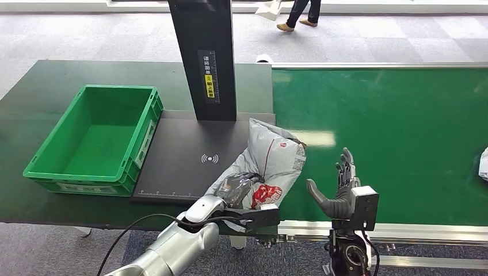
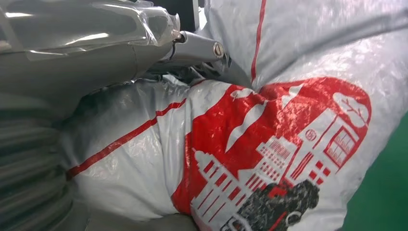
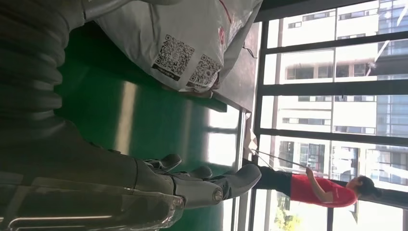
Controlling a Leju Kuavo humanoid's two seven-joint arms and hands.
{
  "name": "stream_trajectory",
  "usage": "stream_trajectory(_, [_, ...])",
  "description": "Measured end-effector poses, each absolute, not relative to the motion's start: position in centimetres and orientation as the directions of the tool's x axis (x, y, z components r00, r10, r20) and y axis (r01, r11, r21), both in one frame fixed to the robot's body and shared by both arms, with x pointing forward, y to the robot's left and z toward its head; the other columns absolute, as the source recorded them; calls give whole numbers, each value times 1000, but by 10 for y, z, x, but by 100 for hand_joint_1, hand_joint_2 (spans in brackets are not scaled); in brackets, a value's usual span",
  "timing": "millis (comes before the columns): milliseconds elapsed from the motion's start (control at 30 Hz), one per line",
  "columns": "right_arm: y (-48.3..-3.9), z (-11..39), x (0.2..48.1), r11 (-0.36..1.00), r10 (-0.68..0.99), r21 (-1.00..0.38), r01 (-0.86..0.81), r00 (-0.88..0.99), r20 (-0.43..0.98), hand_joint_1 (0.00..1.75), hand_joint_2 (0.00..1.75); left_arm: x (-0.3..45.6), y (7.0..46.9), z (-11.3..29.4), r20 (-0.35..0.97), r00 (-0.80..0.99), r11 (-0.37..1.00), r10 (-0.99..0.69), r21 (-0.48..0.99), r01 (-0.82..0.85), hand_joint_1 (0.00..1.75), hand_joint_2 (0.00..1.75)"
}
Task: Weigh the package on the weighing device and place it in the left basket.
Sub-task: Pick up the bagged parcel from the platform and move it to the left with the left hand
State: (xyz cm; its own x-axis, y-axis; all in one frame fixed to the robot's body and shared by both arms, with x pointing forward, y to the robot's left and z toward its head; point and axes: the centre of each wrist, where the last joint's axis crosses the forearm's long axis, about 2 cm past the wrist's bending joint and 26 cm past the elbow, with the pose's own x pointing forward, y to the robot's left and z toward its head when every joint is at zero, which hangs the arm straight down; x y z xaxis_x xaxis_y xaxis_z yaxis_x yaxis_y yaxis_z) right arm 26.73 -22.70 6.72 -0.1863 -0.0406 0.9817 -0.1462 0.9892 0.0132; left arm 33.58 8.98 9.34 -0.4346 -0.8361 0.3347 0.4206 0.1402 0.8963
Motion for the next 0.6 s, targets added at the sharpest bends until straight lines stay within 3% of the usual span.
stream_trajectory(167, [-229,69,263,990,-48,22,-140,-190,981,0,175,335,92,92,344,-457,175,-820,912,371,175,175])
stream_trajectory(300, [-231,71,259,990,-62,35,-139,-196,979,0,175,327,95,85,397,-449,291,-800,912,289,175,175])
stream_trajectory(600, [-234,71,253,990,-87,63,-125,-197,977,0,175,330,122,100,488,-489,615,-723,776,-137,175,175])
